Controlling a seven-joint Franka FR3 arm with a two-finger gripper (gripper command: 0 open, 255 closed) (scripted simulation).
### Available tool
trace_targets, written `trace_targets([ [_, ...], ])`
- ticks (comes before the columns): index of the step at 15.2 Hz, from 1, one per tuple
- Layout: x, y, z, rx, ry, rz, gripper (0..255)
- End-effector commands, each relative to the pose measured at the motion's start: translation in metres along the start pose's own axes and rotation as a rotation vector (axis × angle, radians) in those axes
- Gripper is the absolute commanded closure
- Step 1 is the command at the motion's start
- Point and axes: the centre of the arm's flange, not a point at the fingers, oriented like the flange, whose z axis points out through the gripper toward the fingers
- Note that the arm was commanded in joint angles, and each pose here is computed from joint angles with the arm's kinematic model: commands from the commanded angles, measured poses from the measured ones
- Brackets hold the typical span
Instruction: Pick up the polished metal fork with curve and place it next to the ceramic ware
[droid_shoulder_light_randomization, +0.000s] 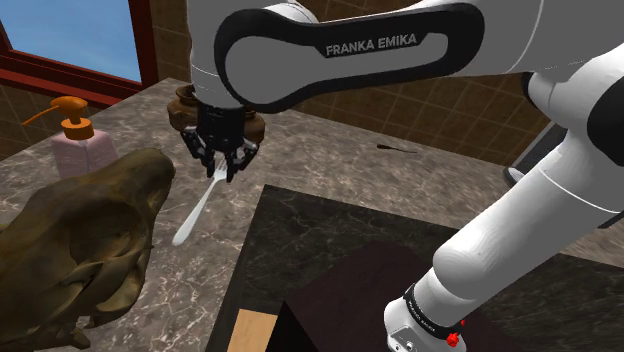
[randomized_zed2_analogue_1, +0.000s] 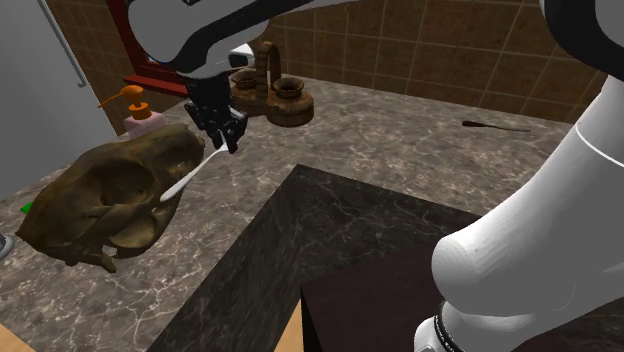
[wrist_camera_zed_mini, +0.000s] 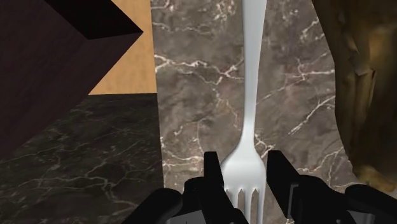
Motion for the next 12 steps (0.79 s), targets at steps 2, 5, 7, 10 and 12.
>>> trace_targets([
  [2, 0.001, 0.001, -0.017, 0.000, 0.000, 0.000, 255],
  [5, 0.002, 0.000, -0.033, 0.000, 0.000, 0.000, 255],
  [7, 0.003, 0.000, -0.043, 0.000, 0.000, 0.000, 255],
  [10, 0.004, 0.000, -0.059, 0.000, 0.000, 0.000, 255],
  [12, 0.005, 0.000, -0.070, 0.000, 0.000, 0.000, 255],
])
